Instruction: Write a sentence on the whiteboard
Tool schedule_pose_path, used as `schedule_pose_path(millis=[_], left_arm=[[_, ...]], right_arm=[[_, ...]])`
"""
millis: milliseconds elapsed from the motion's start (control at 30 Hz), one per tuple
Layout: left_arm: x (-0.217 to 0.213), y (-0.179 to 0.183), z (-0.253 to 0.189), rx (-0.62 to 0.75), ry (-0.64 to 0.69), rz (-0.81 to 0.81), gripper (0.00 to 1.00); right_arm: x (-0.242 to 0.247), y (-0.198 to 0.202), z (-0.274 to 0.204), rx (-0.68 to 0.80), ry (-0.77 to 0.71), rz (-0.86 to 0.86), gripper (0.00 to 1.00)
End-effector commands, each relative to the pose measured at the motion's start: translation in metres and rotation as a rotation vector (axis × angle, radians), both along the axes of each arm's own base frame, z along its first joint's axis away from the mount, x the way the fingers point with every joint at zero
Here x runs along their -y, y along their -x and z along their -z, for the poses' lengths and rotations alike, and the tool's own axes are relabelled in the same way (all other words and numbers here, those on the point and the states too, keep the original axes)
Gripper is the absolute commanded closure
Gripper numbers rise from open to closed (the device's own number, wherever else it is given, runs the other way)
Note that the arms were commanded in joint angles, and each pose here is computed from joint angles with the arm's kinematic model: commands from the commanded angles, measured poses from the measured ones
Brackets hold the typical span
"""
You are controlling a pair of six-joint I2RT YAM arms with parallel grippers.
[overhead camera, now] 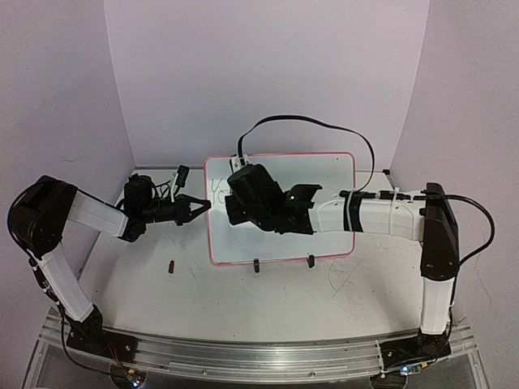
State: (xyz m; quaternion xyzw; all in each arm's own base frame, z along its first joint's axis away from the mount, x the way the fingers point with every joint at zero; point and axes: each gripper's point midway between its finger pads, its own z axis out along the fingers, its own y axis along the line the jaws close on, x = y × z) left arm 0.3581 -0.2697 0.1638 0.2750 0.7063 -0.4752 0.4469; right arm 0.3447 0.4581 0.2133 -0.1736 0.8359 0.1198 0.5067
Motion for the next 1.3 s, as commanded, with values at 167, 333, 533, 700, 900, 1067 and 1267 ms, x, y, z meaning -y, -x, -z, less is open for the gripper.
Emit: schedule_pose_path(millis=[167,333,533,700,900,1067,1267], left_arm=[[0.002,-0.002,-0.01,0.091,-0.025,-0.011,1.0],[0.002,-0.002,-0.01,0.092,-0.025,-0.011,1.0],[0.002,-0.002,-0.01,0.09,-0.025,-0.009,1.0],[0.002,-0.002,-0.009,0.087,-0.025,-0.009,1.0],[0.003,-0.002,-0.009,0.085,-0.025,-0.007,1.0],[0.003,-0.002,-0.009,0.085,-0.024,-0.007,1.0],[0.003,-0.002,-0.008,0.082,-0.025,-0.007,1.0]], right_arm=[[0.005,0.002,0.006,-0.024,-0.003,0.009,1.0],[0.006,0.004,0.008,-0.03,-0.004,0.009,1.0],[0.008,0.005,0.009,-0.034,-0.003,0.012,1.0],[0.011,0.008,0.01,-0.04,-0.002,0.013,1.0],[0.015,0.008,0.008,-0.037,-0.004,0.022,1.0],[0.021,0.006,0.003,-0.019,0.001,0.047,1.0],[0.024,0.003,-0.005,0.007,0.006,0.066,1.0]])
